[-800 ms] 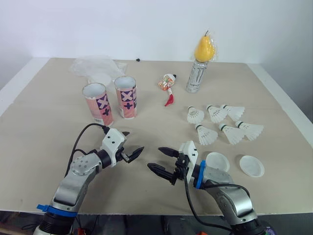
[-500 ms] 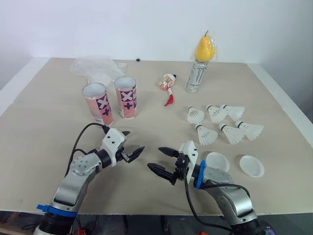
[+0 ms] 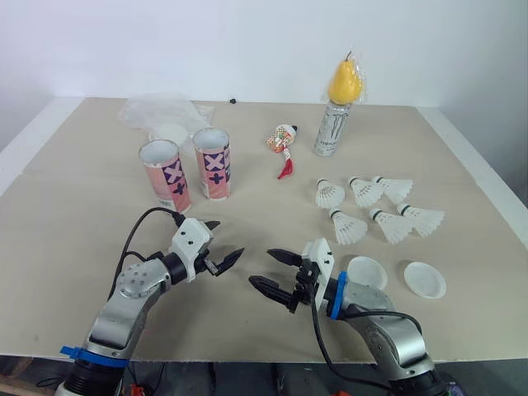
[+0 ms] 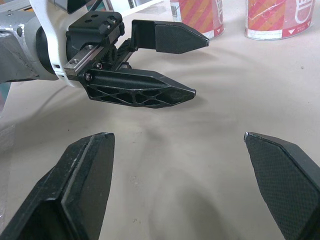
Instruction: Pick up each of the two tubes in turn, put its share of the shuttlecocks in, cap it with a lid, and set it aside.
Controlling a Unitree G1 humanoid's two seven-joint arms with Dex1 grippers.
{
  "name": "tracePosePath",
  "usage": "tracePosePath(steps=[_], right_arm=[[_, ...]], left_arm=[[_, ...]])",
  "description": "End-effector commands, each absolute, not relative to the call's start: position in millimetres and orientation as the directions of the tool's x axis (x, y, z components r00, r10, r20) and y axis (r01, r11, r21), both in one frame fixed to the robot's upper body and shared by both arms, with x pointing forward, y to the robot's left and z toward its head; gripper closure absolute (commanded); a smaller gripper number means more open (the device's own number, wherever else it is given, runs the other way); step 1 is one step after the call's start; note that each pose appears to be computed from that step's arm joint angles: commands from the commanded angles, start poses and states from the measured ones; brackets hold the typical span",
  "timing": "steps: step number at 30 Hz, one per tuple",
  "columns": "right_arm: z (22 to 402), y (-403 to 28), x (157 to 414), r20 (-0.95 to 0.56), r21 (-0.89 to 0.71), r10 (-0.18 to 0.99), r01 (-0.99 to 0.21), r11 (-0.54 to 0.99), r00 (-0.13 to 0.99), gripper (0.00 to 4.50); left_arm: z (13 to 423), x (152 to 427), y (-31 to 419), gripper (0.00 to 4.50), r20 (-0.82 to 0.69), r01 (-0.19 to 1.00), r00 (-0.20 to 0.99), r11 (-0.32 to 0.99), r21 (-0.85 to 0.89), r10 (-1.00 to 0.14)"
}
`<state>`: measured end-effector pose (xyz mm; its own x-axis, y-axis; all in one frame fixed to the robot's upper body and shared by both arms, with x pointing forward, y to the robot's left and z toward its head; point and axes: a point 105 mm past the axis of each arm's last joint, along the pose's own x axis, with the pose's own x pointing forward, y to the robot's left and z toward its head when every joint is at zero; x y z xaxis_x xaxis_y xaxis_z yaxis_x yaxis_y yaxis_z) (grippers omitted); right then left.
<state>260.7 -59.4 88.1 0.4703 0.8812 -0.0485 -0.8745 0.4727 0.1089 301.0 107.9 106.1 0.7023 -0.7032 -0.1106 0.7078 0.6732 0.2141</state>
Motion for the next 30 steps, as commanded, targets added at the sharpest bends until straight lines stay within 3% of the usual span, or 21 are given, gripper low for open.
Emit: tracePosePath(steps=[1, 12, 16, 18, 24, 27, 30], right_arm=[[97, -59, 260, -0.01, 0.089, 0.884, -0.88, 0.467, 0.468, 0.06], [104, -62, 260, 0.017, 0.114, 0.879, -0.875, 0.471, 0.476, 0.06], [118, -67, 266, 0.069, 0.115, 0.855, -0.855, 0.506, 0.515, 0.06], [129, -63, 262, 0.069, 0.069, 0.88, -0.882, 0.467, 0.471, 0.06], [182, -54, 259, 0.113, -0.029, 0.947, -0.952, 0.305, 0.3, 0.06], [201, -52, 271, 0.089, -0.08, 0.978, -0.978, 0.194, 0.187, 0.06], [203, -53, 297, 0.063, -0.1, 0.984, -0.98, 0.174, 0.168, 0.06]], left_arm=[[115, 302, 109, 0.0, -0.084, 0.7, 0.705, 0.671, 0.244, -0.705], [113, 300, 108, 0.0, -0.089, 0.714, 0.694, 0.664, 0.222, -0.715], [120, 301, 115, 0.0, -0.041, 0.667, 0.738, 0.72, 0.192, -0.673], [122, 300, 119, 0.0, -0.027, 0.639, 0.763, 0.747, 0.182, -0.646], [121, 288, 133, 0.0, 0.0, 0.535, 0.842, 0.837, 0.115, -0.539], [128, 288, 147, 0.0, 0.053, 0.4, 0.913, 0.913, 0.077, -0.405], [135, 296, 168, 0.0, 0.1, 0.239, 0.965, 0.969, 0.059, -0.244]])
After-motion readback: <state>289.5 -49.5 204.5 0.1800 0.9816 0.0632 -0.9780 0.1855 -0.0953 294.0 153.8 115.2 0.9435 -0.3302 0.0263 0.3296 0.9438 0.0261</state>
